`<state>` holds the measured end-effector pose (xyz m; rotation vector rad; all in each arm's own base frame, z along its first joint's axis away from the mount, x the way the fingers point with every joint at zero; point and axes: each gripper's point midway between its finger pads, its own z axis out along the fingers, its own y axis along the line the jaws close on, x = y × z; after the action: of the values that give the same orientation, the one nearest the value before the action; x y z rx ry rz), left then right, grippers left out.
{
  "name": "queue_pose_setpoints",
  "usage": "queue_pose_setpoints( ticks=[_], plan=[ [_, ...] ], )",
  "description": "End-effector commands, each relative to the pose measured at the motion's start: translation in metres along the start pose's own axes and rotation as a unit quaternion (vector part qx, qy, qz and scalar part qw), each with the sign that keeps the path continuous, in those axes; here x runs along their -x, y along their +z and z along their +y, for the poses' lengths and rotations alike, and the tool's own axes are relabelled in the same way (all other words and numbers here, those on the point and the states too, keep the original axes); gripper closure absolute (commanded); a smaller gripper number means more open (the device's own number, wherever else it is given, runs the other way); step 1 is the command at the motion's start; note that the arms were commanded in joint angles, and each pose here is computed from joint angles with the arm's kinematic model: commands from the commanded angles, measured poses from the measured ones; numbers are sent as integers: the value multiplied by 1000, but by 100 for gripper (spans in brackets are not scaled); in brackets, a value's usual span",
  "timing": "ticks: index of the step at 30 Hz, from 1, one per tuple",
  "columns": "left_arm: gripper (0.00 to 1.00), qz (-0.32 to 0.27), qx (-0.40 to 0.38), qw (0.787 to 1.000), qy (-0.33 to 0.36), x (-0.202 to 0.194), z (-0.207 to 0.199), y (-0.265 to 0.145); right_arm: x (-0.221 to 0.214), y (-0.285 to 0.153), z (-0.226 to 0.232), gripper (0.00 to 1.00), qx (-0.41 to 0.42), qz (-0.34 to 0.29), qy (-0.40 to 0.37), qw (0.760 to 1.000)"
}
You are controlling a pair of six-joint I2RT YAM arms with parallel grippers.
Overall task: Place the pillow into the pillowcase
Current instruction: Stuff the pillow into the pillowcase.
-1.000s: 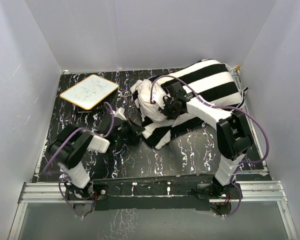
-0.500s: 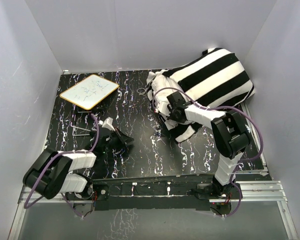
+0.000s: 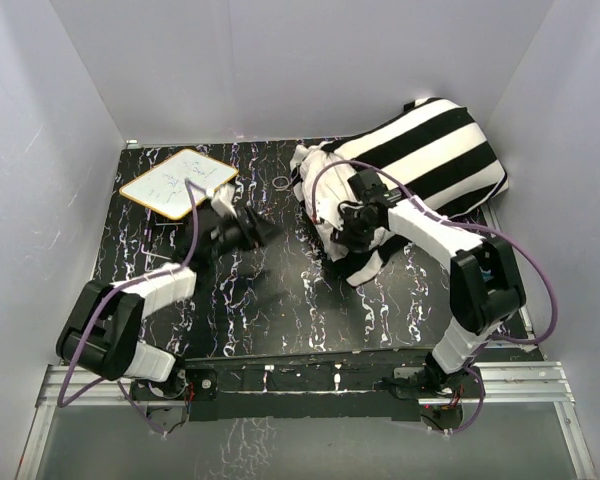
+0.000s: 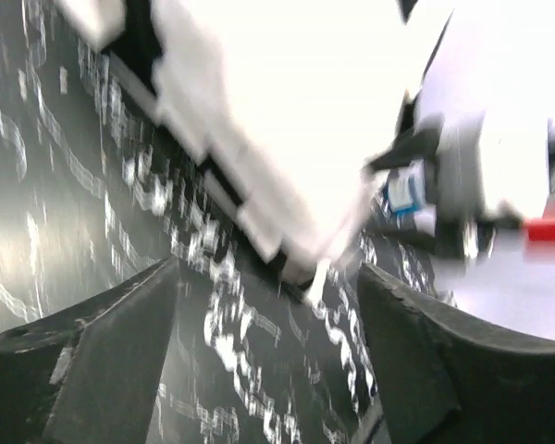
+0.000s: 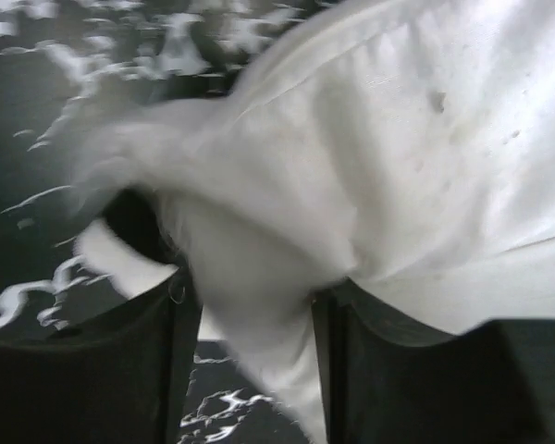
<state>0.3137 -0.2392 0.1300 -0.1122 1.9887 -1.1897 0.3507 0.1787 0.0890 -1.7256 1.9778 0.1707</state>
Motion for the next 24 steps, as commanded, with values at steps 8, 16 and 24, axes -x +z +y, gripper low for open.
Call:
queue_pose_setpoints(
  ticks=[8,16,24],
  plan=[
    [12,6,-63,965,253,145,-42,57,83,-130,45,9,97,-263,7,960],
    [4,21,-183,915,360,151,-23,171,-48,-166,-111,7,-152,-273,353,882],
    [4,129,-156,908,368,77,31,257,-63,-91,-119,8,-90,-235,404,879]
  ],
)
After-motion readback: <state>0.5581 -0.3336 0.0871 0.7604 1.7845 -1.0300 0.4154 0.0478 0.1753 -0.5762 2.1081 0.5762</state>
